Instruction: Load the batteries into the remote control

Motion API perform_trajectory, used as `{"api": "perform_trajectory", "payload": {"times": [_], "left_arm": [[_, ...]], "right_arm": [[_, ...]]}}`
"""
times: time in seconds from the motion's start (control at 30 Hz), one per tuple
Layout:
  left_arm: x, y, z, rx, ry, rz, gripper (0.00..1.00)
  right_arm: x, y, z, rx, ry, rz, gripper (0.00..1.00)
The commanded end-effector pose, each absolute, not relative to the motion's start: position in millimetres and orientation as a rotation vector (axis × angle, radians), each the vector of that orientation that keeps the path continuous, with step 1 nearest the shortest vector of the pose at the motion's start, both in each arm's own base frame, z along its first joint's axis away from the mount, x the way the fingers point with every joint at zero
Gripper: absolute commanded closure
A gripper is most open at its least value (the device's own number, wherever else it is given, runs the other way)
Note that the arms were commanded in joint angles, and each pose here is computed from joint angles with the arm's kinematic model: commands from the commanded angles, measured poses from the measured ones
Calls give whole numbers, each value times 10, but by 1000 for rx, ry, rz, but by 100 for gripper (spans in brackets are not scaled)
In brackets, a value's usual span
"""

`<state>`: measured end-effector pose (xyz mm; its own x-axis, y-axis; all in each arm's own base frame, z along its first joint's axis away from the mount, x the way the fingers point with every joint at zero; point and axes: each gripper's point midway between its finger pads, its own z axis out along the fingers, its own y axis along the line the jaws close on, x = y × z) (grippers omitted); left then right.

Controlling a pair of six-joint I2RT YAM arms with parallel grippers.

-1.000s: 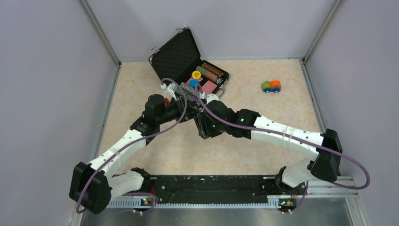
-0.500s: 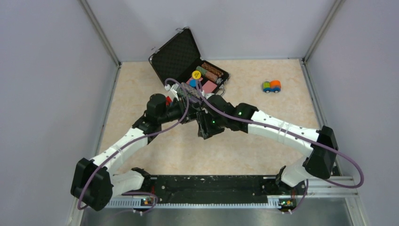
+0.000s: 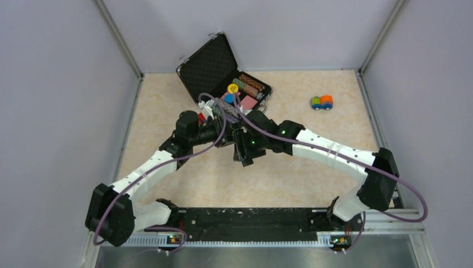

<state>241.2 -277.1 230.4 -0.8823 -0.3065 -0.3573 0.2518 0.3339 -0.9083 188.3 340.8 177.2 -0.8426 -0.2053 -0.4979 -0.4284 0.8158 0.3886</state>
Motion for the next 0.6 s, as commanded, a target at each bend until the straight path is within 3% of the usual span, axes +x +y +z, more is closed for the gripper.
{"api": "perform_trajectory", "payload": {"times": [0.0, 0.23, 0.57], "left_arm": [[2351, -2829, 2428, 7, 2107, -1636, 100], [2409, -2816, 2353, -35, 2137, -1622, 100], [2492, -2802, 2311, -116, 2162, -1634, 100]], "right_arm": [[2068, 3450, 2036, -392, 2498, 745, 41], [2098, 3439, 2181, -342, 2469, 859, 28], [2140, 3380, 2302, -222, 2440, 1011, 24]]}}
